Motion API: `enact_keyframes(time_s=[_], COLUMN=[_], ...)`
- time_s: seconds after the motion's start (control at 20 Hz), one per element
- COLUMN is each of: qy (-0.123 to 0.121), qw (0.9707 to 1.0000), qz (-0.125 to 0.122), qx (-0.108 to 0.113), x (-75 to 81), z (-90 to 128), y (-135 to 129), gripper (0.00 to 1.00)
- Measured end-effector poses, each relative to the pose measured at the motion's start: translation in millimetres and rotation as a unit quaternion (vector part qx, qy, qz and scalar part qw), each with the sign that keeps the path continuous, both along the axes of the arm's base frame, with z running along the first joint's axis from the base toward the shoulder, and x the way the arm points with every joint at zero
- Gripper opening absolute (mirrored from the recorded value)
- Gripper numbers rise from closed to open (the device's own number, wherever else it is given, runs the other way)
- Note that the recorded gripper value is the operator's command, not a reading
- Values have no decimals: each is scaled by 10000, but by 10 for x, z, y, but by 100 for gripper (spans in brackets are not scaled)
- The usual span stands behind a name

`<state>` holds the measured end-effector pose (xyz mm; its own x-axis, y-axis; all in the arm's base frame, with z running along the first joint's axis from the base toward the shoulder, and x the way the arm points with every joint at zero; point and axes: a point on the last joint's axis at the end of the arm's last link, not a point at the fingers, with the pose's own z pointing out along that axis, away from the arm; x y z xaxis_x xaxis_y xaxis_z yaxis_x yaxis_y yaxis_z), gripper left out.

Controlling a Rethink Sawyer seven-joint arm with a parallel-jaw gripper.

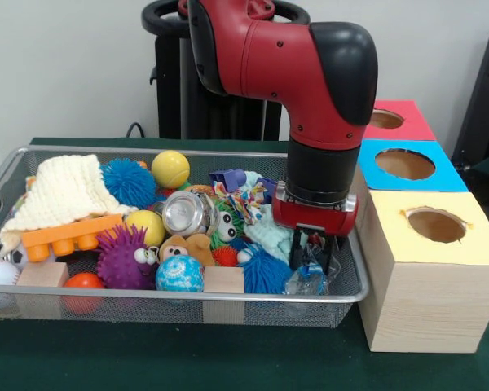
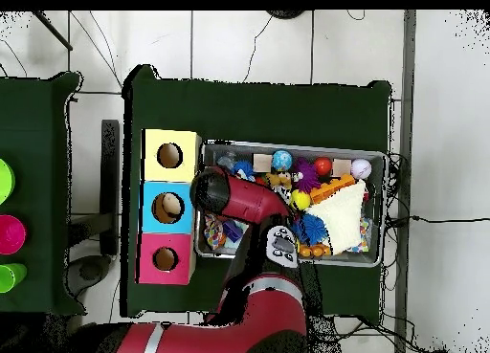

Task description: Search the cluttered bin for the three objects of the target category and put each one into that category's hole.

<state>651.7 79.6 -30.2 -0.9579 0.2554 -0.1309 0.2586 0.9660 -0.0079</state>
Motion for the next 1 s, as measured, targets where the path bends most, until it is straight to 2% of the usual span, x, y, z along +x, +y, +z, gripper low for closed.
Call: enact_keyframes(time_s=[0.8, 1.0], qy=[6, 120], qw=[10000, 9999], qz=[15, 45], qx=[1, 49], x=[-2, 23], z=[17, 224], y=[19, 56], gripper=[0, 0])
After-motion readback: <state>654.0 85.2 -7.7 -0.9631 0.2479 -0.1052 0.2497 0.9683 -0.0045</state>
